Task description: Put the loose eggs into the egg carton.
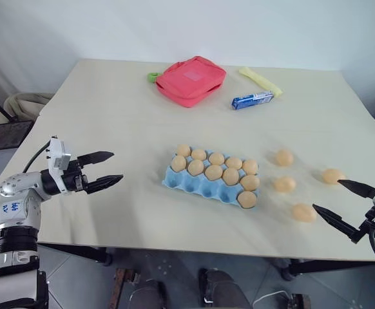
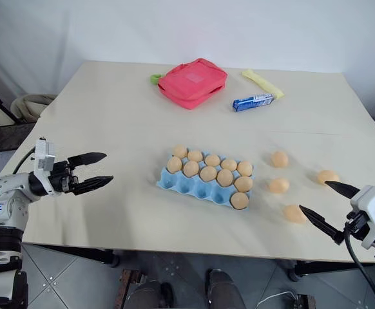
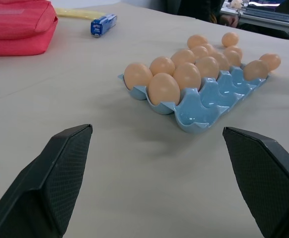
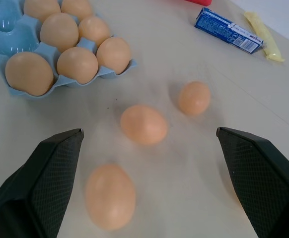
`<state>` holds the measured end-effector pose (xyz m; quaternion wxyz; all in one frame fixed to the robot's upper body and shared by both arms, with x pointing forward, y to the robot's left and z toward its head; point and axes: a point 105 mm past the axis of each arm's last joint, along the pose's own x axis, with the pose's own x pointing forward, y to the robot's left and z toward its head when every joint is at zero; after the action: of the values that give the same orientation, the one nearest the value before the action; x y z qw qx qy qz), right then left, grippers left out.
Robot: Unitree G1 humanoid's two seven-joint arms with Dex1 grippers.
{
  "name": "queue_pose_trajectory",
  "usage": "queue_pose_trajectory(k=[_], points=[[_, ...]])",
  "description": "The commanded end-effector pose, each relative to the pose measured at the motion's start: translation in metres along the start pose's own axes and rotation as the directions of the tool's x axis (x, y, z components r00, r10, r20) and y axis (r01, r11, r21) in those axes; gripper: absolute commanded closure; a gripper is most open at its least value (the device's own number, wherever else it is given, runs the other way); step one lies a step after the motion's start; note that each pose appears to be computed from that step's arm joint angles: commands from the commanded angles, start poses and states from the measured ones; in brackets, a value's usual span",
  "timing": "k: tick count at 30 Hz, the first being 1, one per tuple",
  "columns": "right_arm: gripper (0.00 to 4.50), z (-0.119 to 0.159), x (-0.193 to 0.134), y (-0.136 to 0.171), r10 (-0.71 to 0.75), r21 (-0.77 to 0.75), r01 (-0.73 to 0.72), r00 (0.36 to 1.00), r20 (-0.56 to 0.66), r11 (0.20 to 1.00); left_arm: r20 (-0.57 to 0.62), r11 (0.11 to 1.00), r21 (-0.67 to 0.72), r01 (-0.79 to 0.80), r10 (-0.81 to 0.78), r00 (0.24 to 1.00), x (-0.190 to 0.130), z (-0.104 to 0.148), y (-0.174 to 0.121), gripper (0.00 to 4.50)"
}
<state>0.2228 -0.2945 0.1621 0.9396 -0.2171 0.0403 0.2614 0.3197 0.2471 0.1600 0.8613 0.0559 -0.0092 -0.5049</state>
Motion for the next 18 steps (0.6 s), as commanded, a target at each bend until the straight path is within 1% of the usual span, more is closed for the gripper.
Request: queue_pose_trajectory(k=[1,3,5,10,14,18], points=[[0.00,0.012,-0.002,-0.002,-0.019,-0.023,0.020,0.999,0.043,1.000,0.016,0.997,0.074,-0.036,0.035,0.999,0.000,0.012,0.009,0.02],[0.00,0.012,-0.002,-0.003,-0.022,-0.023,0.023,0.999,0.044,0.999,0.031,0.996,0.042,-0.073,0.072,0.997,0.001,0.014,0.015,0.02],[0.00,0.013,-0.002,-0.003,-0.026,-0.023,0.027,0.999,0.046,0.999,0.033,0.996,0.042,-0.074,0.073,0.997,0.003,0.014,0.016,0.02],[0.00,0.016,-0.003,-0.005,-0.042,-0.023,0.043,0.998,0.050,0.999,0.020,0.999,0.044,-0.022,0.021,1.000,0.005,0.011,0.008,0.02],[0.00,0.016,-0.006,-0.007,-0.078,-0.015,0.079,0.996,0.040,0.997,0.050,1.000,0.014,0.020,-0.021,0.999,0.009,0.011,0.004,0.02],[0.00,0.022,-0.009,-0.006,-0.113,-0.007,0.114,0.992,0.058,0.993,0.053,0.997,0.021,0.073,-0.074,0.996,0.013,0.008,0.000,0.02]])
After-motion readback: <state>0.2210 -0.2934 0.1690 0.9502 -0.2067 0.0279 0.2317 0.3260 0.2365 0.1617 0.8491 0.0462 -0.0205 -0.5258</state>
